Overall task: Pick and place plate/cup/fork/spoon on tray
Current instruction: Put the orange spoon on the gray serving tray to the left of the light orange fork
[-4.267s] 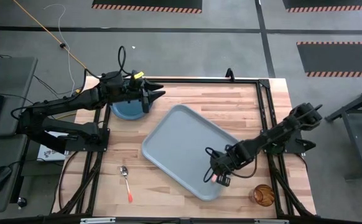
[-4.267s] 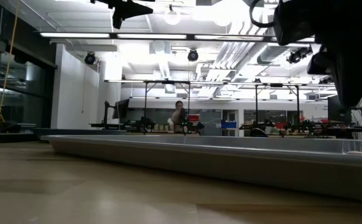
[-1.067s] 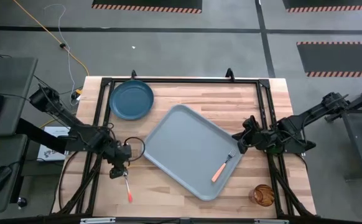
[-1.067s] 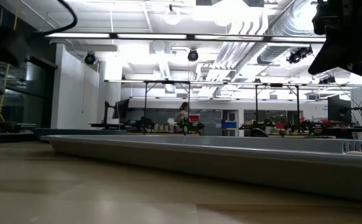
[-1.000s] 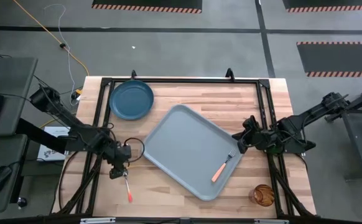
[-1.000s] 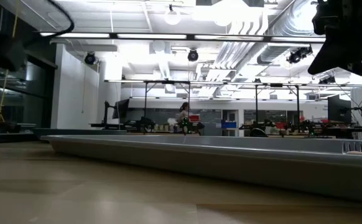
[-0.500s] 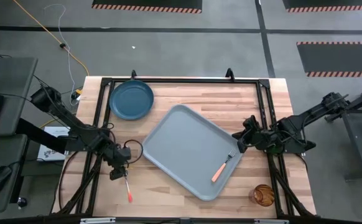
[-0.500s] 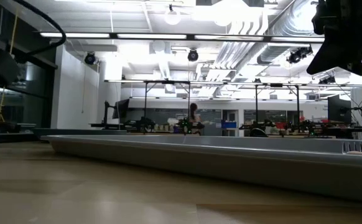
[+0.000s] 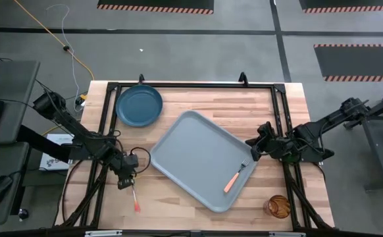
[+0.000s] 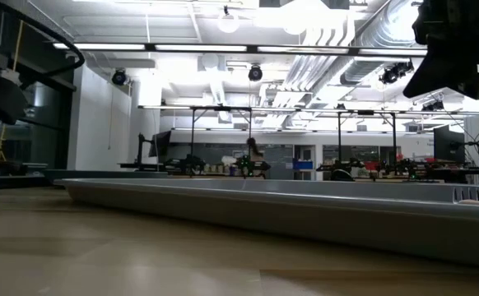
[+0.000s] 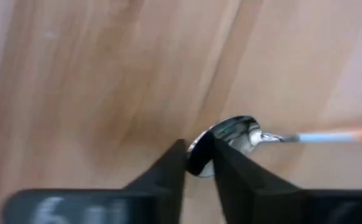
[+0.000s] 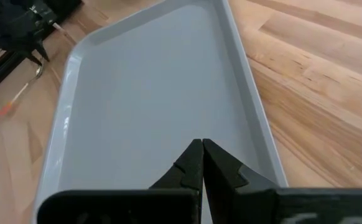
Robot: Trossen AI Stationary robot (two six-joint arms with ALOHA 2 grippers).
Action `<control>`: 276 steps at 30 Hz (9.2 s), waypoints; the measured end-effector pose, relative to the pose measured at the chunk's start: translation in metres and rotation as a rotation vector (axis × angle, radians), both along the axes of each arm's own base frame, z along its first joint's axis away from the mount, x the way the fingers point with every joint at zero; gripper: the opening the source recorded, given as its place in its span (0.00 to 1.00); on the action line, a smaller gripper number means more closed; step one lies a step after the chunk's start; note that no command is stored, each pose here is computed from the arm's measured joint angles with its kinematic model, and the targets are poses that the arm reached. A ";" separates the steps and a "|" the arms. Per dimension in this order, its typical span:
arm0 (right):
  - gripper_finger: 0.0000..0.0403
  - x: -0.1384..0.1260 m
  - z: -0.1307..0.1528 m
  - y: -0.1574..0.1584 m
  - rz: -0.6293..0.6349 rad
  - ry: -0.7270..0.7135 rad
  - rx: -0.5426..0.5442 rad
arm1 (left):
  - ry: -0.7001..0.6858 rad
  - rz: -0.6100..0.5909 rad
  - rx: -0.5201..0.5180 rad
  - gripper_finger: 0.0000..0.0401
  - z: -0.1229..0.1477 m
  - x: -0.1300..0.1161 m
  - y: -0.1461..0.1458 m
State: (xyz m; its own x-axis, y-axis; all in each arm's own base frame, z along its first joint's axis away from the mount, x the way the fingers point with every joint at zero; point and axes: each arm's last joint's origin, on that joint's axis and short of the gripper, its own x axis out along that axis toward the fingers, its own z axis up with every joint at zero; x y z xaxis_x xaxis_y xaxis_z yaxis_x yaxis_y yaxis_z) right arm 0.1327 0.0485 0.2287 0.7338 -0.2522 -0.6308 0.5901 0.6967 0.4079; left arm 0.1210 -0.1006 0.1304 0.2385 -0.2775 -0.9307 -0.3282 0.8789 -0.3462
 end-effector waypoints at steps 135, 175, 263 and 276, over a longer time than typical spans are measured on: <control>0.00 0.111 -0.085 0.092 -0.595 -0.263 0.667 | -0.660 0.199 0.452 0.32 0.253 0.163 0.182; 0.00 0.114 -0.087 0.089 -0.556 -0.135 0.748 | -0.776 0.173 -0.059 0.00 -0.001 0.338 0.086; 0.09 0.084 -0.045 0.019 -0.559 0.063 0.598 | -0.724 0.136 0.145 0.00 0.058 0.277 0.190; 0.00 0.130 -0.060 -0.028 -0.251 0.311 0.420 | -1.451 0.473 0.337 0.00 0.153 0.107 0.166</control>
State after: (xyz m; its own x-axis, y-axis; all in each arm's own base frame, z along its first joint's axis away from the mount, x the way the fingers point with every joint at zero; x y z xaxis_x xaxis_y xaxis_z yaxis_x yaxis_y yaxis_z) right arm 0.2631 0.0206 0.1690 0.4482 -0.0764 -0.8906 0.8526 0.3361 0.4002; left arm 0.2275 0.0651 0.2838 0.9559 0.2450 0.1621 -0.1590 0.8955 -0.4157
